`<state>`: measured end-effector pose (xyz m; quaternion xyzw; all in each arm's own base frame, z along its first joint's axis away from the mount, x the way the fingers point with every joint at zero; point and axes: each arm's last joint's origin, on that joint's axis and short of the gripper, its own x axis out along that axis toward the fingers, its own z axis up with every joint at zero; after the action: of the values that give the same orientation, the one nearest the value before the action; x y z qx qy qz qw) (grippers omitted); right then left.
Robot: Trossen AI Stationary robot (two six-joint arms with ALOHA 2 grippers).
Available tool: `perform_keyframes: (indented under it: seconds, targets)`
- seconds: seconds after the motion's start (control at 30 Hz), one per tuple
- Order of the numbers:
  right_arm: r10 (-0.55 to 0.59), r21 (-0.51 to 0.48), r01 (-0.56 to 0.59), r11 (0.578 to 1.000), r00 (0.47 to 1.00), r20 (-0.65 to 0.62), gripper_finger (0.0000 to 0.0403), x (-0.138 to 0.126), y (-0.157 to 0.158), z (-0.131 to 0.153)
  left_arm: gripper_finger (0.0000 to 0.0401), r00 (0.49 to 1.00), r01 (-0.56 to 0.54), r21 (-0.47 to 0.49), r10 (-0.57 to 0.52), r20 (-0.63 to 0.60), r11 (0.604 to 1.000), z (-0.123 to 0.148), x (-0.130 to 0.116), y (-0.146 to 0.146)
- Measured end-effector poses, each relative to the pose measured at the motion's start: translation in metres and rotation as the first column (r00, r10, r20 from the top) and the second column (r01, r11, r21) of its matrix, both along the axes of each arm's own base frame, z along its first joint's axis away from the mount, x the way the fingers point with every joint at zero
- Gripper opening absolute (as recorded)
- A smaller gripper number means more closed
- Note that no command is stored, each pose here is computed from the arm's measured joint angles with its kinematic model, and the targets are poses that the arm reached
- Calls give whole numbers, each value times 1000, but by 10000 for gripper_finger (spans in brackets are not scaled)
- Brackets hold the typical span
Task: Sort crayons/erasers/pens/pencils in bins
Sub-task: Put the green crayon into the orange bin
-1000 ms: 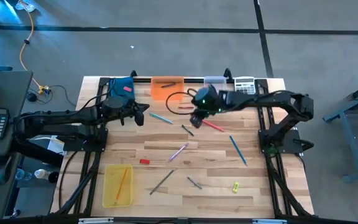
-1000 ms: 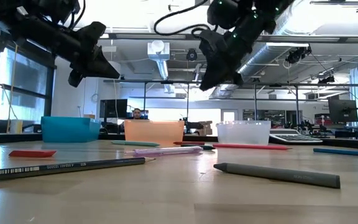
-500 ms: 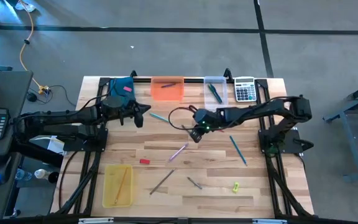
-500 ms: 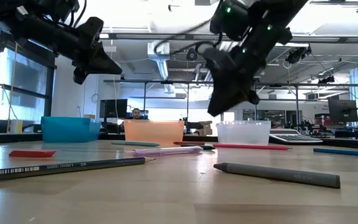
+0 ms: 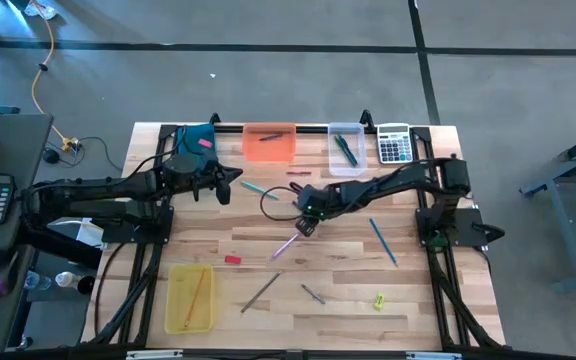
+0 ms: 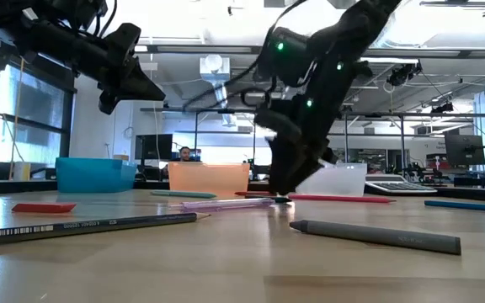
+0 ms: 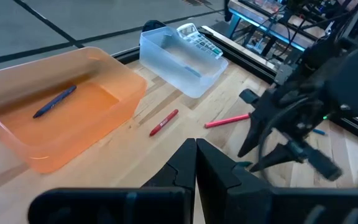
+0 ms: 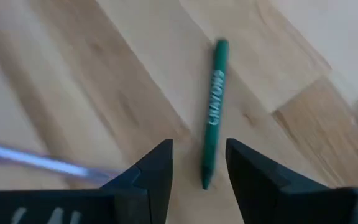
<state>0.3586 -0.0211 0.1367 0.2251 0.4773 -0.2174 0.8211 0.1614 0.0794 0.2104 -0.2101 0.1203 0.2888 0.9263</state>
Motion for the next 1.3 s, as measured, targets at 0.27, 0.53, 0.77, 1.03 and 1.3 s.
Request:
perform_keyframes:
  seconds: [0.27, 0.53, 0.77, 1.03, 1.3]
  targets:
    - [-11, -26, 10, 1000, 999, -39, 131, 7, -1, -12, 0, 1000, 1, -8, -1, 3, 1000, 0, 0, 0]
    - [1, -19, -2, 1000, 999, -55, 60, 6, -7, -13, 0, 1000, 2, -6, -2, -16, 1000, -1, 0, 0]
    - [83, -24, -85, 996, 995, -60, 25, 6, -11, -14, 0, 998, -41, -13, 41, -57, 999, -5, -2, 0]
    - [63, -12, -63, 998, 998, -18, 22, 9, -11, -13, 0, 999, -45, -46, 44, -31, 998, -5, -1, -3]
    - [-3, 109, -4, 994, 998, 63, 21, 11, -9, -3, 0, 1000, -6, -79, 5, -5, 997, -4, 1, -6]
